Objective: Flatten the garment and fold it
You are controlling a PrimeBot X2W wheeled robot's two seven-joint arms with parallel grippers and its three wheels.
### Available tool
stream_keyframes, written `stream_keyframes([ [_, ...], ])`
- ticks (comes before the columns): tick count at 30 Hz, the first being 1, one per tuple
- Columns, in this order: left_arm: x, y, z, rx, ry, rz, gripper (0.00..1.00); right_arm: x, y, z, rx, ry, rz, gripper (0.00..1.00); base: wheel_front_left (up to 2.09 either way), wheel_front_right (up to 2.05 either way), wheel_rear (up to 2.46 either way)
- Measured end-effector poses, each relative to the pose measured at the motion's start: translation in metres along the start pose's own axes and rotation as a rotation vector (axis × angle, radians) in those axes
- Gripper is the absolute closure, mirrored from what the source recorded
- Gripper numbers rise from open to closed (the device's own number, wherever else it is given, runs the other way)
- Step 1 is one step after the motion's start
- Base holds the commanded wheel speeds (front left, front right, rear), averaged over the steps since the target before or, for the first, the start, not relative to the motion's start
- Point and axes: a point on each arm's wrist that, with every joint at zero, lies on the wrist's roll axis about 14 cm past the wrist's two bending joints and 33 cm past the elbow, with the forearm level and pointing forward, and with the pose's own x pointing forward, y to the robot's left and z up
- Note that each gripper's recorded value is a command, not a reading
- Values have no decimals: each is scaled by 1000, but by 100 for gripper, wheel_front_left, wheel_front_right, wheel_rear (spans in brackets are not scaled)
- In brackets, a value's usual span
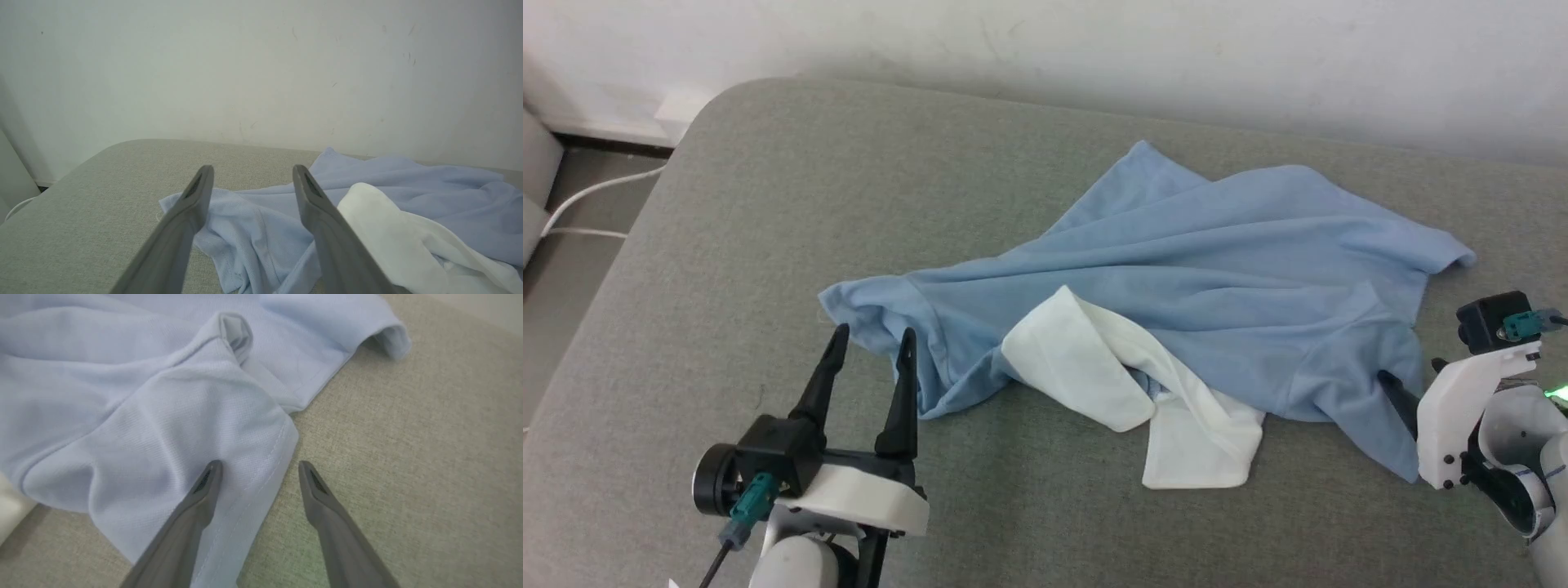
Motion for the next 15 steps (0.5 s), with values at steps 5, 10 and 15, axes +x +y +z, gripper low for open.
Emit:
stream_keyframes([
  [5,-5,6,-6,-3,23,23,0,18,-1,-13,-15,71,-6,0,0,0,0],
  [10,-8,12,-10,-2,39,42,0,31,1,-7,-49,53,-1,100,0,0,0],
  [15,-9,14,-10,-2,36,52,0,25,-9,13,-81,-69,-37,100,0,0,0],
])
